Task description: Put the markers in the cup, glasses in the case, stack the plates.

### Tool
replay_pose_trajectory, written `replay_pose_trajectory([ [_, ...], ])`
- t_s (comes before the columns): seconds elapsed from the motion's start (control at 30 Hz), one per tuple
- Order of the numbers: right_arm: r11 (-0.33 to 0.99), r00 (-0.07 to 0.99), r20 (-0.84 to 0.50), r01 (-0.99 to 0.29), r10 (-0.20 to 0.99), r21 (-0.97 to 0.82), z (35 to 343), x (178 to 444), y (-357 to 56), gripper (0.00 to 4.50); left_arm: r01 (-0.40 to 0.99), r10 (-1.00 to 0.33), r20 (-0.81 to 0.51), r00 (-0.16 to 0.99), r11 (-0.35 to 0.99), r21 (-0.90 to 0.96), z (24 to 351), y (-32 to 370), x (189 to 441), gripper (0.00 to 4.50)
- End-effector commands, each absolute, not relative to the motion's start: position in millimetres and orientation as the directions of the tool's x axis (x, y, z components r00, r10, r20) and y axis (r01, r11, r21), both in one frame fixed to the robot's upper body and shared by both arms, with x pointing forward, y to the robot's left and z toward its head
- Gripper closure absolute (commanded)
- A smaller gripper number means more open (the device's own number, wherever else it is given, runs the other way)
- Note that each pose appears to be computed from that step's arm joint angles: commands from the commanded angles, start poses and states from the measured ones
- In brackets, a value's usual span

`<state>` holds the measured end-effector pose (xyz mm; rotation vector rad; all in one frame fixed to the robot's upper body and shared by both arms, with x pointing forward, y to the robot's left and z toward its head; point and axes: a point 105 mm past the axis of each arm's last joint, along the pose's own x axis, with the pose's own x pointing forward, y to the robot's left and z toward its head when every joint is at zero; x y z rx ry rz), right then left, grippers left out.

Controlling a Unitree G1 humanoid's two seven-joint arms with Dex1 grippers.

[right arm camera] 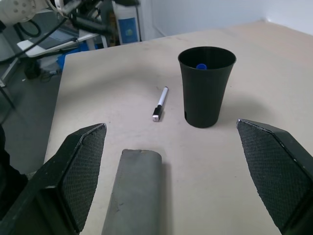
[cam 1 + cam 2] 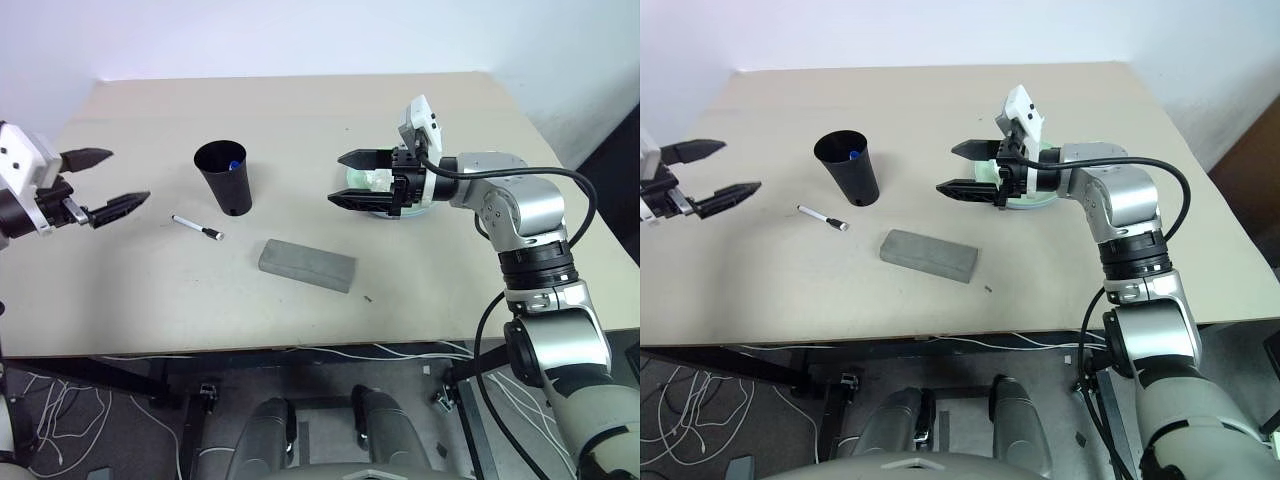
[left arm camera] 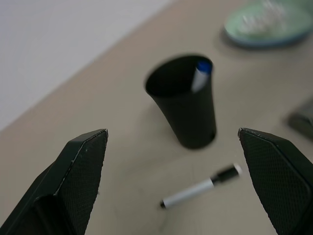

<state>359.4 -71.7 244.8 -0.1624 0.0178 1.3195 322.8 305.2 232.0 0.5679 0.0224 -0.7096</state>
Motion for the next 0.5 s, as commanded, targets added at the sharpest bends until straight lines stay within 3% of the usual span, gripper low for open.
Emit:
replay_pose_trajectory([
  [0.03, 0.261, 0.276, -0.073, -0.951, 0.958, -0.167, 259.0, 362.8, -68.1, 0.0, 0.689, -0.663, -0.271, 0.698, 0.518, 0.507, 222.1, 287.2, 329.2, 0.03],
  [0.2, 0.284, 0.3, -0.071, -0.943, 0.951, -0.173, 257.3, 366.7, -69.2, 0.0, 0.742, -0.616, -0.5, 0.609, 0.218, 0.634, 175.3, 267.8, 345.0, 0.03],
  [0.5, 0.344, 0.36, -0.083, -0.925, 0.929, -0.164, 254.7, 369.5, -82.6, 0.0, 0.762, -0.567, -0.61, 0.554, 0.051, 0.646, 180.4, 261.4, 370.1, 0.03],
])
